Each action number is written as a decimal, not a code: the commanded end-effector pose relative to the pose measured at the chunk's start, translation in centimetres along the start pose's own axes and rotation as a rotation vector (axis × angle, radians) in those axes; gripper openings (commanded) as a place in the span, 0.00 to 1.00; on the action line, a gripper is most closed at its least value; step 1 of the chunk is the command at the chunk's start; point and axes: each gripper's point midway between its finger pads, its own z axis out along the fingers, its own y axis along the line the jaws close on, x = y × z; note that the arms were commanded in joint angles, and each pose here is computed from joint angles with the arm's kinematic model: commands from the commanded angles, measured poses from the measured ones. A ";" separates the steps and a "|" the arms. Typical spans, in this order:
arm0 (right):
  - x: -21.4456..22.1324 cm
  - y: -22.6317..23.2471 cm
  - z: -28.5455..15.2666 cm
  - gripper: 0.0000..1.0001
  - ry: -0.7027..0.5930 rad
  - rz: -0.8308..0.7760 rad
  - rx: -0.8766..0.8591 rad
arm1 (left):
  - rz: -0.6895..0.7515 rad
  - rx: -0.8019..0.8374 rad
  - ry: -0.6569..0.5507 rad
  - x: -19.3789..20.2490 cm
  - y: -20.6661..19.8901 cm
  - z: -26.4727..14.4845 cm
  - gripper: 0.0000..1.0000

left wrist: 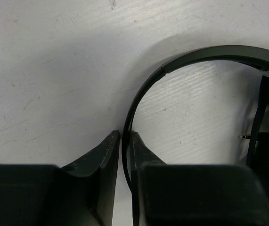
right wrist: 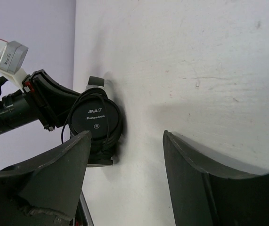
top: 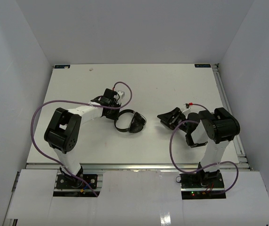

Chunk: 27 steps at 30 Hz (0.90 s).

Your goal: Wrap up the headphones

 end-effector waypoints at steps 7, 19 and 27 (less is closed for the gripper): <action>-5.5 5.1 -2.0 0.70 -0.239 -0.281 -0.024 | -0.041 -0.041 -0.052 -1.8 1.0 -0.8 0.61; -3.2 11.8 -1.3 0.85 -0.159 -0.520 0.025 | -0.271 -0.120 -0.340 -9.1 1.7 -10.0 0.97; -0.9 15.8 0.3 0.90 -0.062 -0.658 0.182 | -0.357 -0.026 -0.482 -10.8 0.1 -18.0 0.98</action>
